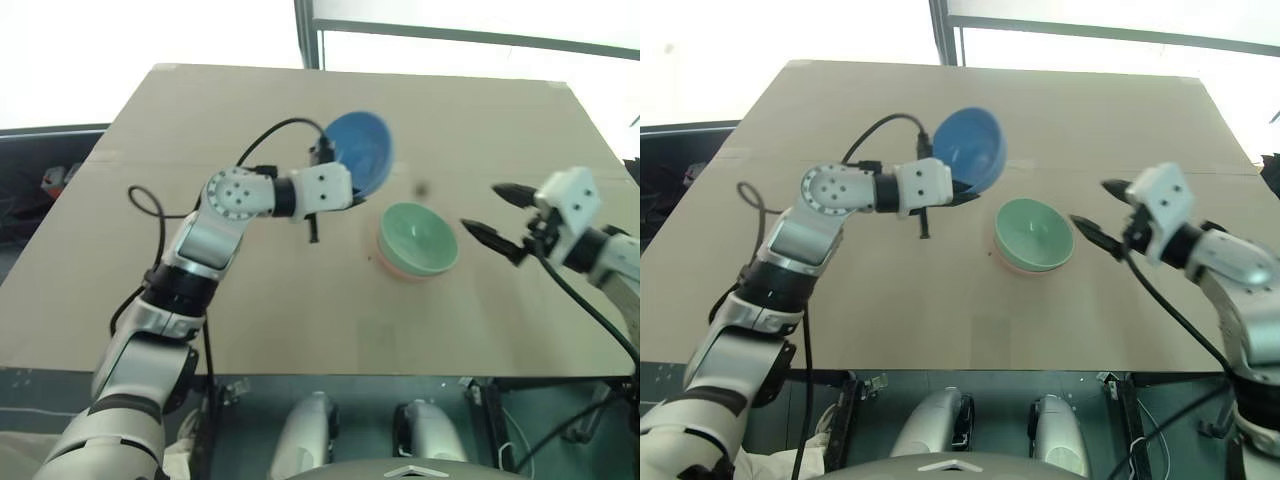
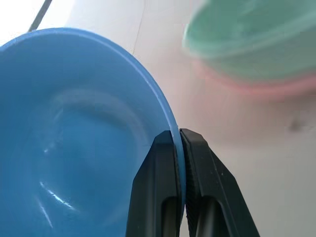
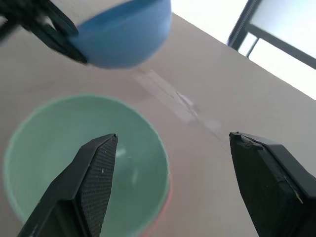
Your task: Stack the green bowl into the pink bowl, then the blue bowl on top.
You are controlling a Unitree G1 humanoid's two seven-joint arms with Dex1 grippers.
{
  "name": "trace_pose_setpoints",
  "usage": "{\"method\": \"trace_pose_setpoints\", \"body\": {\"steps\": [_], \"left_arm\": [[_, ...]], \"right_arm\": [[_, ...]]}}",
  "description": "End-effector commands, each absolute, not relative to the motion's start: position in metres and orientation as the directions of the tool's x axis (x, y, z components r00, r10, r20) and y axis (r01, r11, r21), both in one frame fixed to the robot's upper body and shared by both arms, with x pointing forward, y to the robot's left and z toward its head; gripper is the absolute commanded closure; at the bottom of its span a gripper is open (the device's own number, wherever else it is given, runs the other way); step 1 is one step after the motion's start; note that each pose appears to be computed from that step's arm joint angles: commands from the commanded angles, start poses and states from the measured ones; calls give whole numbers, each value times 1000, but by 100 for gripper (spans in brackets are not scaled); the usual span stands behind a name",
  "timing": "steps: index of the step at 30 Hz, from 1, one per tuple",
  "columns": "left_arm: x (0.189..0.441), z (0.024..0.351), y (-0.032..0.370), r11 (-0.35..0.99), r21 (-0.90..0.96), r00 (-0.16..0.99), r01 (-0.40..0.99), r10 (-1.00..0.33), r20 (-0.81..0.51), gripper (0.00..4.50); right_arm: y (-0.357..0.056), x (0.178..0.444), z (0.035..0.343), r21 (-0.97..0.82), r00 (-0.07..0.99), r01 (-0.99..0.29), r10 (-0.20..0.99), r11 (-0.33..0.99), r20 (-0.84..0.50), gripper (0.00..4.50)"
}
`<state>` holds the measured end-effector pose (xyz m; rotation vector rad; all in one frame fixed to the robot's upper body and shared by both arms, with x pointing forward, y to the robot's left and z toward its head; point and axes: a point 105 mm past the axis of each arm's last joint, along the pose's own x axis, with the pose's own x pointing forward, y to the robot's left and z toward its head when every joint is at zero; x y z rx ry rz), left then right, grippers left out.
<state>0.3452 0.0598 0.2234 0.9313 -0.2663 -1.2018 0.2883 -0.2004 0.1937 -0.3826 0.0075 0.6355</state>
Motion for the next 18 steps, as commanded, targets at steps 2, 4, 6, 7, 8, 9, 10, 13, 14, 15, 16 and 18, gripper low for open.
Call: {"method": "trace_pose_setpoints", "body": {"steps": [2,4,6,7,8,9,10,13,14,15,16,18], "left_arm": [[318,258,33,-29,773,194,634,-961,-195,443],[311,259,24,-88,769,102,634,-975,-196,443],[307,257,20,-144,755,40,640,-975,-221,443],[306,254,19,-174,738,13,652,-971,-240,443],[306,251,19,-203,722,-10,661,-965,-263,443],[305,249,19,-241,709,-35,663,-956,-292,443],[304,245,19,-283,691,-62,665,-943,-327,443],[305,242,20,-351,667,-100,657,-918,-385,443],[308,240,20,-368,667,-99,648,-909,-406,443],[310,237,20,-385,660,-100,645,-899,-427,443],[311,235,19,-404,645,-107,649,-888,-448,413],[313,231,19,-428,628,-118,650,-873,-473,359]], "right_arm": [[-228,259,202,-355,832,-539,547,764,-85,72],[-237,244,194,-347,833,-546,539,763,-127,72],[-241,233,194,-332,834,-546,538,769,-127,72],[-243,228,194,-320,834,-546,539,774,-119,72],[-244,222,194,-304,832,-550,541,778,-121,72],[-246,216,193,-299,833,-549,539,780,-123,72],[-248,207,195,-309,834,-546,539,779,-117,72],[-250,192,205,-312,840,-532,537,787,-78,72],[-250,189,208,-315,842,-526,535,790,-67,72],[-250,187,210,-318,844,-521,533,792,-57,72],[-249,186,212,-323,846,-516,531,793,-48,72],[-247,184,214,-328,847,-511,530,795,-36,72]]}}
